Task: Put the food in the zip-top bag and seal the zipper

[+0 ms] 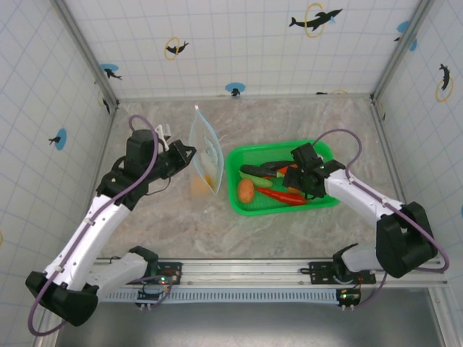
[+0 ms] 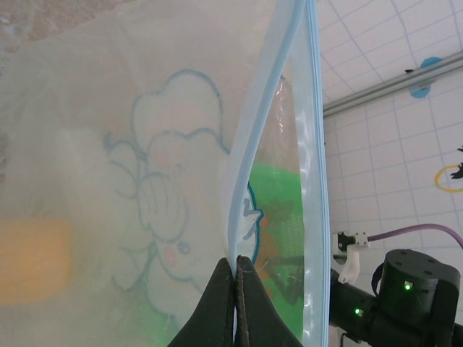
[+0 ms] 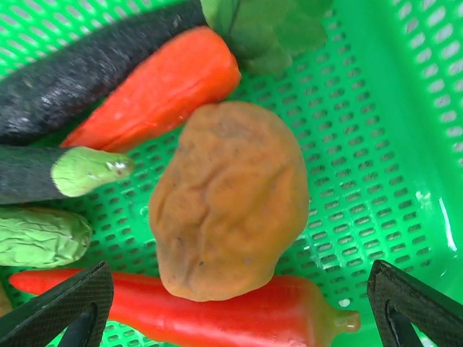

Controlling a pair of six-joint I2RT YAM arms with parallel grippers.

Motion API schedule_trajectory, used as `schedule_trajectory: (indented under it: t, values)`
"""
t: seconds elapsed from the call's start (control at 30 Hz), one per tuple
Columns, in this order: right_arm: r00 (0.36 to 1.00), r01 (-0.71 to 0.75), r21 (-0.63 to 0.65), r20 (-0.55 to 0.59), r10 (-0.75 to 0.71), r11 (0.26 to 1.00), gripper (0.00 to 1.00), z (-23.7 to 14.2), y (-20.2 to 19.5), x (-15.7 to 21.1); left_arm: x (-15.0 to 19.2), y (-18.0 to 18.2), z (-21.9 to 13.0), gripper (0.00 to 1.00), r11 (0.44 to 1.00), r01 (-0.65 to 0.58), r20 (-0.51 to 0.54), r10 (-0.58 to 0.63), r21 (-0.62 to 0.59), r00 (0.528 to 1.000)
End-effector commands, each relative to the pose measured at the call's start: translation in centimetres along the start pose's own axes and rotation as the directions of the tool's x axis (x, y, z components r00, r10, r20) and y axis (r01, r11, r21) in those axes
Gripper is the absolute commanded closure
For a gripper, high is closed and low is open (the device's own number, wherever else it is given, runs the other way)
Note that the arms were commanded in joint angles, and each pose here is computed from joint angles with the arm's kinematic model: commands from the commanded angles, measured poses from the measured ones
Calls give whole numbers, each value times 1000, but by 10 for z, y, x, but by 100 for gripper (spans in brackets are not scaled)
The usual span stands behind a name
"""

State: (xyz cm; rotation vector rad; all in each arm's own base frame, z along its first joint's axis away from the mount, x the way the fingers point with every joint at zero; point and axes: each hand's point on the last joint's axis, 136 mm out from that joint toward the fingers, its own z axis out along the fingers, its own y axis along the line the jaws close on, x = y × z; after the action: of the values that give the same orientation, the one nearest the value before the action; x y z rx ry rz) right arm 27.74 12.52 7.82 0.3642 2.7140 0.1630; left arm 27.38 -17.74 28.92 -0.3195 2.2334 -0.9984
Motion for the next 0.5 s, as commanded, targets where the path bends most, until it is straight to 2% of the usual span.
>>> schedule_trajectory:
  t: [0.0,0.47]
  values:
    - [997,-81,-26,-9,80,996,6,14,3,0,-1,-1,-1,100,1000,-18,12,18,17,1000]
    - [999,-20,-41,35,21,999,15,40,-3,-15,4,2,4,100,1000,-19,-12,20,20,1000]
